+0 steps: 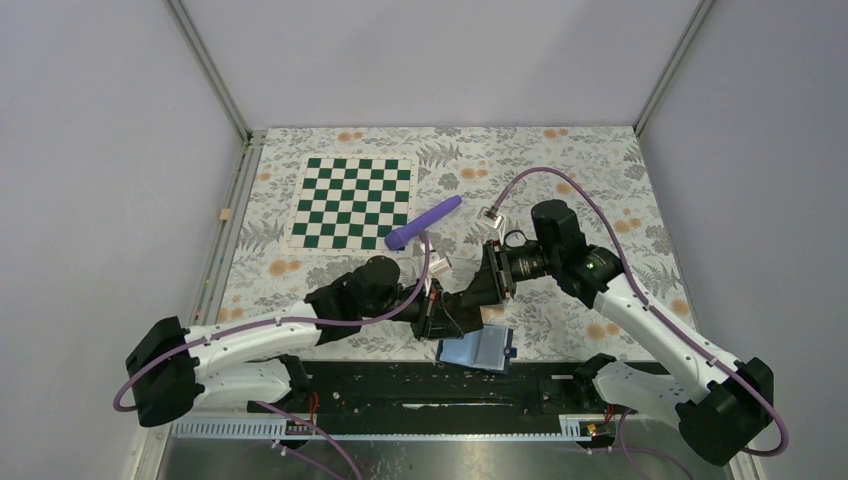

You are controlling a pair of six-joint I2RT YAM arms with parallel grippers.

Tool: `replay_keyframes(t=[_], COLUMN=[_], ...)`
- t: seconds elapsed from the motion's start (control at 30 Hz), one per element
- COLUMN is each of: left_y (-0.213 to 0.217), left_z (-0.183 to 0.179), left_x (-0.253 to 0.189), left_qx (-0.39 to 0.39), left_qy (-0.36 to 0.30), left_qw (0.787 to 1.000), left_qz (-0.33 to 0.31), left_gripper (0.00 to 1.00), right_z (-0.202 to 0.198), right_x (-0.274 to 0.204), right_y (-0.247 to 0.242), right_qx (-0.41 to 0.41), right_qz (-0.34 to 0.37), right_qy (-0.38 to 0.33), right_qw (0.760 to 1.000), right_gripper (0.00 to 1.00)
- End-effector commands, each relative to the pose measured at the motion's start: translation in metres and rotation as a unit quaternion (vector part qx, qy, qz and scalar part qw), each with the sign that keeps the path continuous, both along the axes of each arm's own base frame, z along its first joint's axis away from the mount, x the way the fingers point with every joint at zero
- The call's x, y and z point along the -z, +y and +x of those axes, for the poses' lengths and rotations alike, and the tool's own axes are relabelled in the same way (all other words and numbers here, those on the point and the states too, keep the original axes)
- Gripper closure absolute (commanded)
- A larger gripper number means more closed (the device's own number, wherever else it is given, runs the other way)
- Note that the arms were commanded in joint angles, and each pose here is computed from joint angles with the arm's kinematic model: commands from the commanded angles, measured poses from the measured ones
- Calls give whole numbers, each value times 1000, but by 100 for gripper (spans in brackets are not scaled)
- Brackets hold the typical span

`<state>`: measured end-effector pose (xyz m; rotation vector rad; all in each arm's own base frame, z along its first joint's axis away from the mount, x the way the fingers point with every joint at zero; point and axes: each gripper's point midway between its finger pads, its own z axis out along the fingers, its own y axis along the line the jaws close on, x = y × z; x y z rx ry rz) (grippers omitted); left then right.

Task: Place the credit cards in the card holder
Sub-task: Place the credit card in the storage box.

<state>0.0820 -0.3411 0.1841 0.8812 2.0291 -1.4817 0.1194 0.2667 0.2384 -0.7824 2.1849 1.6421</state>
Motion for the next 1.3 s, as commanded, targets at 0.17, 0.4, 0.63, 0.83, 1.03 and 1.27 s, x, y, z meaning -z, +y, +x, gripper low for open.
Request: replay_keyframes(t=[0.17, 0.4, 0.63, 0.83, 1.03, 1.27], left_y=[-22, -16, -11, -13, -16, -18], left_z=[12, 11, 14, 12, 9, 8], left_x=[-75, -64, -51, -49, -52, -51], left_qx=[5, -1, -16, -7, 6, 14], left_qy=[-67, -66, -63, -60, -59, -55], left_qw=[989, 992, 993, 993, 993, 993], left_qz=[-133, -109, -100, -103, -106, -104], left_gripper=[100, 100, 100, 100, 100, 100], right_z=[-23, 1, 26, 32, 19, 11], right_x=[14, 23, 24, 21, -6, -28], right_y=[-3, -13, -31, -35, -21, -16], right_qx=[-41, 41, 139, 142, 78, 41], right_qz=[-20, -85, -119, -94, -8, 51], right_qy=[24, -24, -64, -34, -15, -2], right_qw=[999, 995, 981, 985, 997, 998], right_gripper=[59, 49, 36, 35, 40, 48])
